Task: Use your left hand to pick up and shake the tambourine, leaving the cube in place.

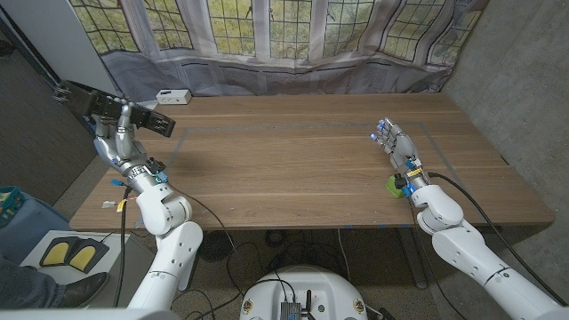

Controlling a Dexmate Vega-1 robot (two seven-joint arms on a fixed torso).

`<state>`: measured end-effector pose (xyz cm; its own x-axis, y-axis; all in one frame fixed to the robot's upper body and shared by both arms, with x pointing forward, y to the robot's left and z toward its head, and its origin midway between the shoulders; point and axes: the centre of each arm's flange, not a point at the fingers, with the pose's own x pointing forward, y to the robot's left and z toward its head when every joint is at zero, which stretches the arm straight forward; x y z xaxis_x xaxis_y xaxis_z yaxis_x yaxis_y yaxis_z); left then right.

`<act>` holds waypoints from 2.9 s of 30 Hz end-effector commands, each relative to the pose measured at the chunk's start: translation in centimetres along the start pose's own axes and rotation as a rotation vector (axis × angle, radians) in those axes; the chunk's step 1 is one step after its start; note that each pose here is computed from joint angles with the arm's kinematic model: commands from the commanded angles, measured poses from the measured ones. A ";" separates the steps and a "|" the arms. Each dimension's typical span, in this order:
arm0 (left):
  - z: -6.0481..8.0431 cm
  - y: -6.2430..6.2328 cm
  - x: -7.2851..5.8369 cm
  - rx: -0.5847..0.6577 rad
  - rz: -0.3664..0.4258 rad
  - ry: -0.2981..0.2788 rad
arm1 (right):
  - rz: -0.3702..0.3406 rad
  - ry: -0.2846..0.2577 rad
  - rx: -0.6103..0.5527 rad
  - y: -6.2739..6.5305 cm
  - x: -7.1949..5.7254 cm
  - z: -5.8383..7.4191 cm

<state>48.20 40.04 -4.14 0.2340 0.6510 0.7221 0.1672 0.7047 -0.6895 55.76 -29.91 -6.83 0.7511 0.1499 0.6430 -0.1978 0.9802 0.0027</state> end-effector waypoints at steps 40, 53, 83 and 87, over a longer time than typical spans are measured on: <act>-9.6 -23.7 -1.9 1.843 -1.454 0.044 | 0.000 -0.067 0.001 0.2 -0.8 0.8; -10.2 -22.4 -2.5 1.804 -1.469 0.139 | 0.009 -0.054 0.000 0.3 -0.8 0.5; 3.2 -17.8 0.2 0.963 -0.823 -0.269 | 0.020 -0.048 0.024 0.2 -0.7 0.0; 3.3 -13.4 1.9 0.708 -0.638 -0.067 | 0.034 -0.044 0.019 0.2 -0.4 -0.1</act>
<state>45.59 25.20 8.88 0.3729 -0.2770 0.8856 -0.6918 0.5531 0.4642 54.82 -29.80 -7.27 0.7164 0.1629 0.6784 -0.2212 0.9752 -0.0006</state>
